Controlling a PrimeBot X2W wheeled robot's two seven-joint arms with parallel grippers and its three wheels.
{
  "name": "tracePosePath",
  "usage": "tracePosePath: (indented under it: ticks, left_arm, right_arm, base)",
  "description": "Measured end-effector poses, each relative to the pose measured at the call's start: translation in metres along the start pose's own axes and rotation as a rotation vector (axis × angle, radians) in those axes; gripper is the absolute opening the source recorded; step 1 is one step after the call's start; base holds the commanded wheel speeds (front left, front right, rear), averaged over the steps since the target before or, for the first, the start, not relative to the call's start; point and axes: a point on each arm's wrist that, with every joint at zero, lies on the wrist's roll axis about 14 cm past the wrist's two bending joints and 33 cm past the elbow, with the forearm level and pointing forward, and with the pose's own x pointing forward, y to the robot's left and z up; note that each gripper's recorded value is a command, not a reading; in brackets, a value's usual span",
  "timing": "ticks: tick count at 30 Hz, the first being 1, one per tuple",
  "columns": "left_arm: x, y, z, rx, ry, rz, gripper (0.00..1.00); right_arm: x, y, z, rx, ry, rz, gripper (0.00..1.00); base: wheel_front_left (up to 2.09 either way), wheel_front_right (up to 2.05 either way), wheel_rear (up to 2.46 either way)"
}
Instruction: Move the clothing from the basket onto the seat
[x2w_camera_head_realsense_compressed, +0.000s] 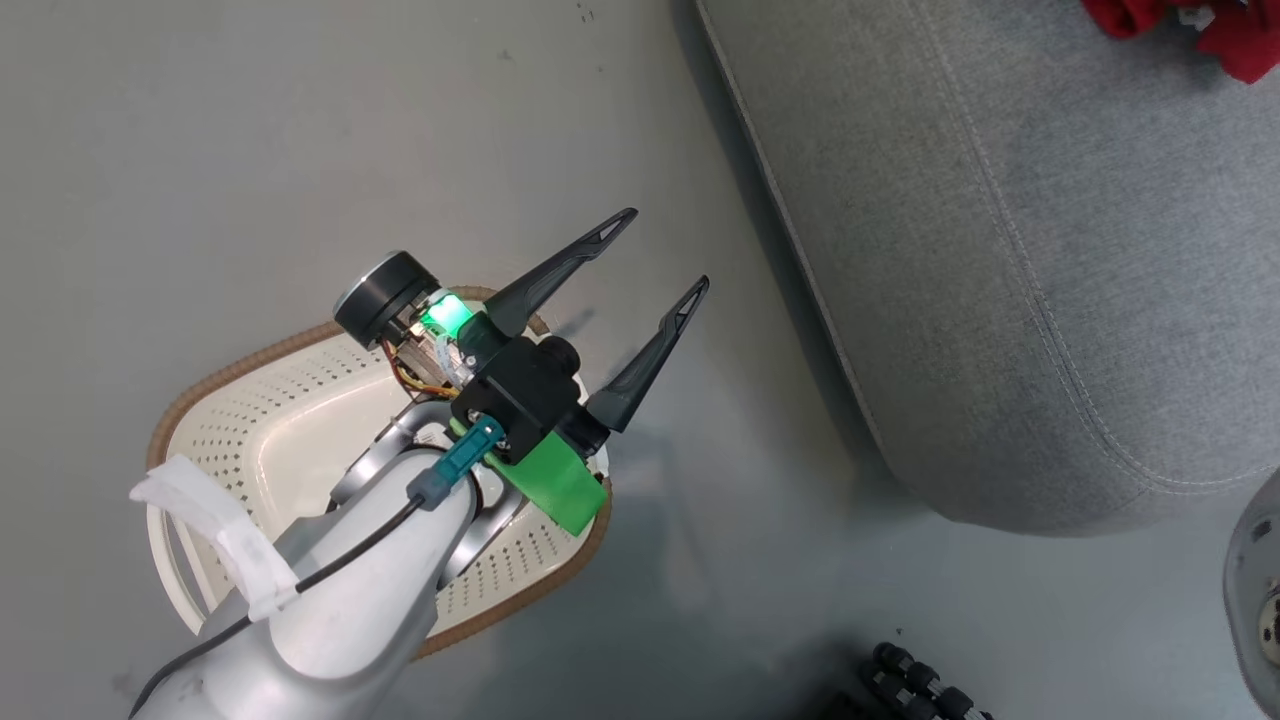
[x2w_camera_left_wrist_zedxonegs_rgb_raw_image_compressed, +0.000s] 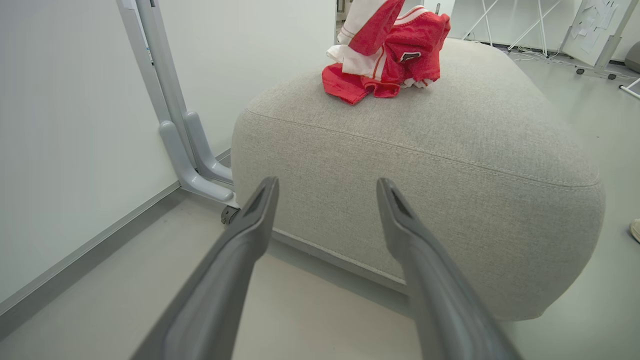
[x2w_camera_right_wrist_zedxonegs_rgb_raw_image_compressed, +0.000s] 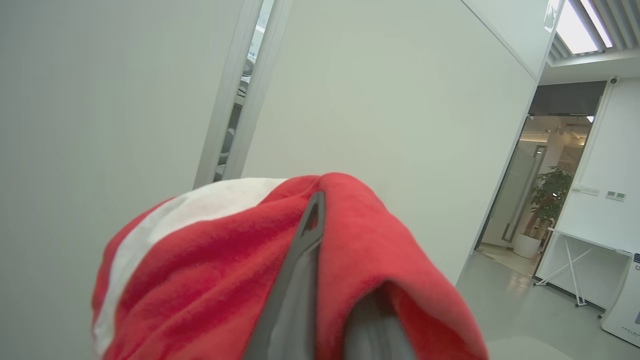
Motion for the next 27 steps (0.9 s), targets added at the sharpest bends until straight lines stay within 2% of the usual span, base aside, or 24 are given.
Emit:
tracePosePath:
  ticks: [2,7,11,21,27]
  left_arm:
    - [-0.003,0.005,-0.012,-0.016,0.018,0.005,1.00]
    - [-0.008,0.011,-0.031,-0.034,0.049,0.013,1.00]
    - [-0.009,0.014,-0.039,-0.046,0.055,0.015,1.00]
    - [-0.012,0.025,-0.049,-0.049,0.070,0.029,1.00]
    - [-0.015,0.027,-0.054,-0.050,0.082,0.034,1.00]
  right_arm:
    - [0.012,-0.014,-0.010,-0.047,0.009,-0.023,0.00]
    - [0.021,-0.039,-0.038,-0.064,0.074,-0.087,0.00]
    - [0.012,-0.034,-0.074,-0.043,0.167,-0.094,0.00]
    - [-0.067,-0.018,-0.173,-0.031,0.480,-0.098,0.00]
    - [-0.092,-0.011,-0.196,-0.005,0.565,-0.107,0.00]
  base:
    - [0.00,0.00,0.00]
    - [0.00,0.00,0.00]
    - [0.00,0.00,0.00]
    - [0.00,0.00,0.00]
    - [0.00,0.00,0.00]
